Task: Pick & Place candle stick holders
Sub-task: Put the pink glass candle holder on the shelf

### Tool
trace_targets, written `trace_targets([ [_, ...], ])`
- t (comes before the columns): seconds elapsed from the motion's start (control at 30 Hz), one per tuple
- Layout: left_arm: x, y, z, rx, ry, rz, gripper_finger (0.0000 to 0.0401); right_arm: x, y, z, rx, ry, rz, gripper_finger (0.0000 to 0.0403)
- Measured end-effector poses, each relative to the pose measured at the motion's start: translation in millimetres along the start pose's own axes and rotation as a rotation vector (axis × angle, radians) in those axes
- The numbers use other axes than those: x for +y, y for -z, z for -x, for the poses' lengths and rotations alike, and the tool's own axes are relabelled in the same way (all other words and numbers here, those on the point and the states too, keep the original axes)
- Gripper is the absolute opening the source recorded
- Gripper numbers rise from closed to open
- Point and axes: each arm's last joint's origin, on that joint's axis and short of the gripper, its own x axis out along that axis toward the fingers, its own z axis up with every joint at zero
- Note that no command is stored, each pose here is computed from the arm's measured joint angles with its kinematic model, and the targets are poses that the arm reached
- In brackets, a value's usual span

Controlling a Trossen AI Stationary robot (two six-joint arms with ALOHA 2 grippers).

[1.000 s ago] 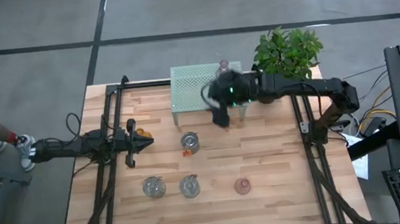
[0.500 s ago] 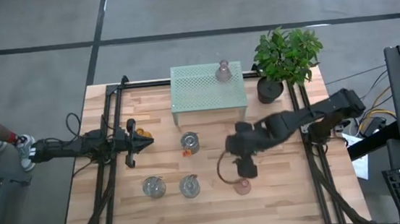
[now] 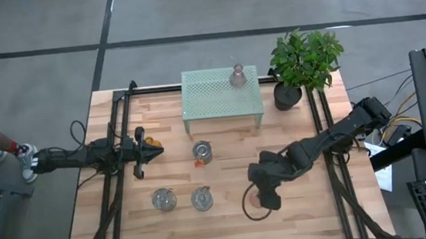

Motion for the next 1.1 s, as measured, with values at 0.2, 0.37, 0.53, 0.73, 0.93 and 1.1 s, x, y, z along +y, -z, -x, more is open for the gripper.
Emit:
trace_targets([
  [0.2,0,0,0,0.0,0.0,0.0,0.0035,1,3,-26,0.061,0.039,0.02,0.0336],
  [0.37,0,0,0,0.001,0.0,0.0,0.0035,8,0,-30,0.074,0.021,0.039,0.0336],
  [0.53,0,0,0,0.001,0.0,0.0,0.0035,14,7,-34,0.091,0.019,0.043,0.0336],
  [0.73,0,0,0,0.001,0.0,0.0,0.0035,14,10,-44,0.1,0.058,0.029,0.0336],
  [0.93,0,0,0,0.001,0.0,0.0,0.0035,15,13,-58,0.134,0.083,0.038,0.0327],
  [1.1,0,0,0,0.001,0.001,0.0,0.0035,16,15,-62,0.146,0.093,0.044,0.0311],
])
